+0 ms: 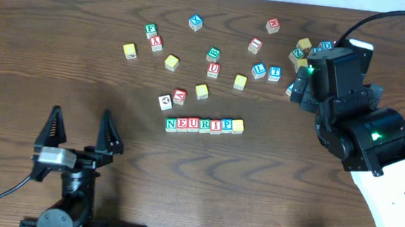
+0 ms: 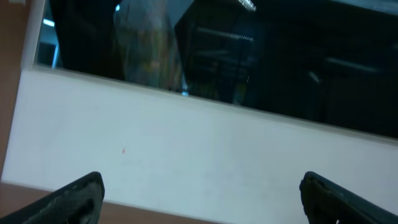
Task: Spell out NEURIPS
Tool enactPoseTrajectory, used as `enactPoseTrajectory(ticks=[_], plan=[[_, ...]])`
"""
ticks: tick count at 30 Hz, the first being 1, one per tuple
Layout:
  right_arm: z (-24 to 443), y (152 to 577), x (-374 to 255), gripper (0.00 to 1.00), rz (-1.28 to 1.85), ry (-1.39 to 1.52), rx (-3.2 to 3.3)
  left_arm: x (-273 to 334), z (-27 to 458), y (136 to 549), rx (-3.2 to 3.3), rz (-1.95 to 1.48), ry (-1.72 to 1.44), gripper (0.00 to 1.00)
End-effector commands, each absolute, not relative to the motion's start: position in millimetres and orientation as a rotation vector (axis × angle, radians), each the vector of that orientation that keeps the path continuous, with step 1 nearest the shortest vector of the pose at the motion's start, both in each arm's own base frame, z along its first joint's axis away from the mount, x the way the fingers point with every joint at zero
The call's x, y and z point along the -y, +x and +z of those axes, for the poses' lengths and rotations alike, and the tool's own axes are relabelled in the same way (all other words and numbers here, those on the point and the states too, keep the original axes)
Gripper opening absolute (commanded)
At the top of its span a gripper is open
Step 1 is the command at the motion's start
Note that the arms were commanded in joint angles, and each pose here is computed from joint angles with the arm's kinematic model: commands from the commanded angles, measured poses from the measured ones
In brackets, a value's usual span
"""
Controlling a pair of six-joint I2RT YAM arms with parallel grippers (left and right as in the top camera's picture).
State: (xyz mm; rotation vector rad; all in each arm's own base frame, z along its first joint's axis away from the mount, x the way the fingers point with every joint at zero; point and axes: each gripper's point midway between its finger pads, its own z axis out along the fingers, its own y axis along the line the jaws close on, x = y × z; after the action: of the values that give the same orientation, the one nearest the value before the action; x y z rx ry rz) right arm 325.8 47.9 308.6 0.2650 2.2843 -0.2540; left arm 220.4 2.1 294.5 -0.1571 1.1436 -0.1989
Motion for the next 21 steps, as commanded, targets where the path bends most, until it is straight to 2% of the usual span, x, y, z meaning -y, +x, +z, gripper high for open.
enactPoseTrajectory(ticks=[1, 21], plan=[[311.1, 326.0, -43.3, 0.99, -0.278, 0.270, -2.274, -6.4, 265.8, 228.8, -1.174, -0.187, -0.184, 0.99], [311.1, 326.0, -43.3, 0.99, -0.278, 0.270, -2.274, -1.0, 145.5, 245.0, -1.679, -0.163, -0.210, 0.98]])
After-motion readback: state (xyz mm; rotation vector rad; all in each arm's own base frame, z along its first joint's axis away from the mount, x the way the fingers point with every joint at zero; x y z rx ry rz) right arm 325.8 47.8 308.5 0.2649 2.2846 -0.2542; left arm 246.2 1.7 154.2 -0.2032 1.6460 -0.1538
